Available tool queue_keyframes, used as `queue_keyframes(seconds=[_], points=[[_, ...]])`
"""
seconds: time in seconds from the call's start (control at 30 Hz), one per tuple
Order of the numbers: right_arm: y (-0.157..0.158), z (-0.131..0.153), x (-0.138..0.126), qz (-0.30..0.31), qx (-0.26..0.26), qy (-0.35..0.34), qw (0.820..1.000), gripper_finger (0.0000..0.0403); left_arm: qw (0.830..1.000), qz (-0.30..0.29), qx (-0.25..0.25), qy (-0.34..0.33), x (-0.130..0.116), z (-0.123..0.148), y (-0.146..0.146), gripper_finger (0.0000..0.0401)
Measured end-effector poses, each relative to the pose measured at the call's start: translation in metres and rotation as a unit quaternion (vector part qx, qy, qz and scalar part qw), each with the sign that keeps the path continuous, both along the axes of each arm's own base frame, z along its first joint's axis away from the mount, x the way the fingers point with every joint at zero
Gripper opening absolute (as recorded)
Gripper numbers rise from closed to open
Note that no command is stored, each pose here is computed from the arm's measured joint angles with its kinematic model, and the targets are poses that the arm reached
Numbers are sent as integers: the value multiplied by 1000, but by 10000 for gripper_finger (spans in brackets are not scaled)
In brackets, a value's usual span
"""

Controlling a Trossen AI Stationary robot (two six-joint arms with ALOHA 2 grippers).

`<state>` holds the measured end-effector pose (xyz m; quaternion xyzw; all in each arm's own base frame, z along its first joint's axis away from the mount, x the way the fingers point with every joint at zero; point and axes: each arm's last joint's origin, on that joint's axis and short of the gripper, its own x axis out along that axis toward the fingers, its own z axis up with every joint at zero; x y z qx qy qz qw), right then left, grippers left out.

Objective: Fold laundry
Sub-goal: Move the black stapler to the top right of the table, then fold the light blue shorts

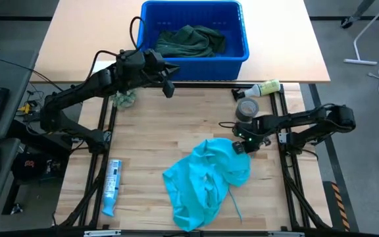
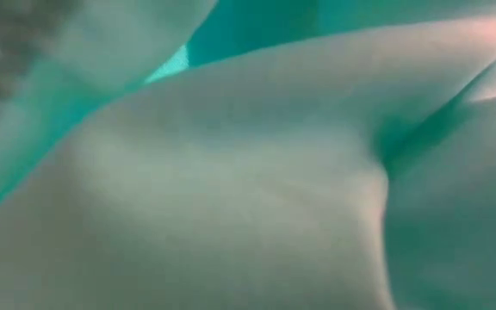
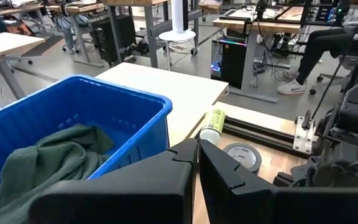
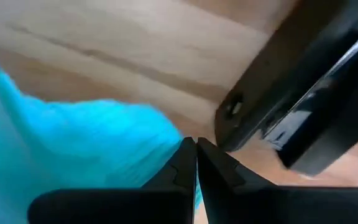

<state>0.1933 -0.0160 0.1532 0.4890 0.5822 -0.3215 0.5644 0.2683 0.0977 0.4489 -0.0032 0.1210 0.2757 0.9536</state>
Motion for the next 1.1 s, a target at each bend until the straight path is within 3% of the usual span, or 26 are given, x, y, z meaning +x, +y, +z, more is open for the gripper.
queue_keyframes(seconds=[0.2,0.33,0.67,0.87,0.97,1.1], points=[[-13,-1,-15,-48,-110,87,989,0,1000,2,-6,-4,0,0,0,0],[-25,-1,-18,-79,-177,101,976,0,1000,2,-8,-5,0,0,0,0],[-61,2,-32,-178,-275,146,933,0,1000,8,-3,3,-1,-1,1,0],[-80,18,-25,-219,-334,126,908,0,999,24,-5,21,-1,-6,2,0],[-86,35,-15,-199,-351,85,911,0,999,24,-11,40,-2,-10,2,0],[-88,67,4,-102,-352,5,930,0,997,7,-29,77,-7,-15,-2,0]])
